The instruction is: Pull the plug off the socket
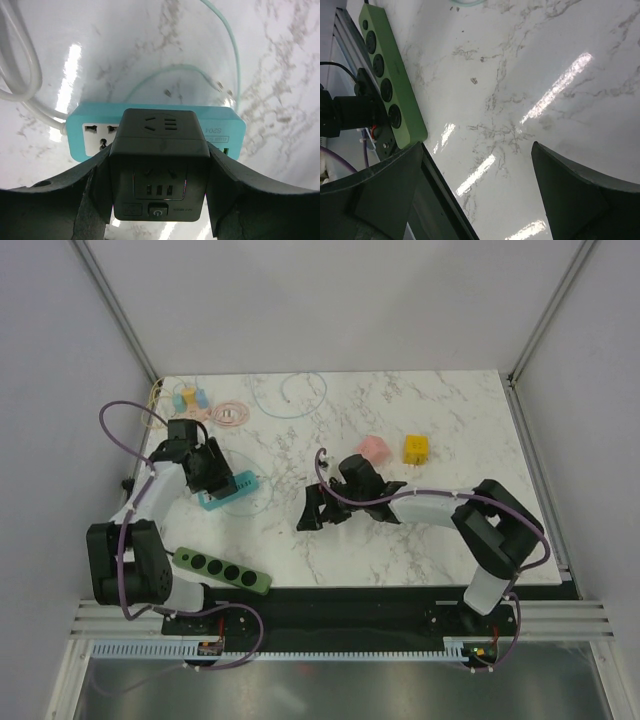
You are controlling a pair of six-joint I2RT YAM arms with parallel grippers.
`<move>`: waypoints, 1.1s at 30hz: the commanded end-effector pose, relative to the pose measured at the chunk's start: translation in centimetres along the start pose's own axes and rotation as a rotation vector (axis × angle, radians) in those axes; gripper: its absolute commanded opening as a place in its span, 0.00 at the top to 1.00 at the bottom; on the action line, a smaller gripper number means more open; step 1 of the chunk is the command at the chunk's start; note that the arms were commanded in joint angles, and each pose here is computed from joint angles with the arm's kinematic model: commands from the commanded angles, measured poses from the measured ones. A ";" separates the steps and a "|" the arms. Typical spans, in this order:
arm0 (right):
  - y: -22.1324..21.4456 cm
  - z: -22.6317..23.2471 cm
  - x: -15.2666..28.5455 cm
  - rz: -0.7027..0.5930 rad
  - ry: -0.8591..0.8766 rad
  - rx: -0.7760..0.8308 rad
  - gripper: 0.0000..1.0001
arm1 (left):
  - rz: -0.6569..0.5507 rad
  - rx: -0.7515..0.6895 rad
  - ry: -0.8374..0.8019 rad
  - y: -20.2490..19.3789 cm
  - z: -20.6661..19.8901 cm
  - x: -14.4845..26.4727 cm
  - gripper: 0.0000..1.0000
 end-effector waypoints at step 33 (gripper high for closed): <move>7.1 5.5 -10.8 -0.104 0.438 -0.203 0.32 | 0.061 -0.056 -0.190 -7.2 -1.2 7.6 0.98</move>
Point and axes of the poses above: each gripper's point midway between its finger pads, its own x axis back along the fingers, its own z axis along the line the jaws close on, y = z × x, the point moved 4 cm from there along x, back along the fingers, and after that the axes turned 3 degrees about x, right-handed, at the moved point
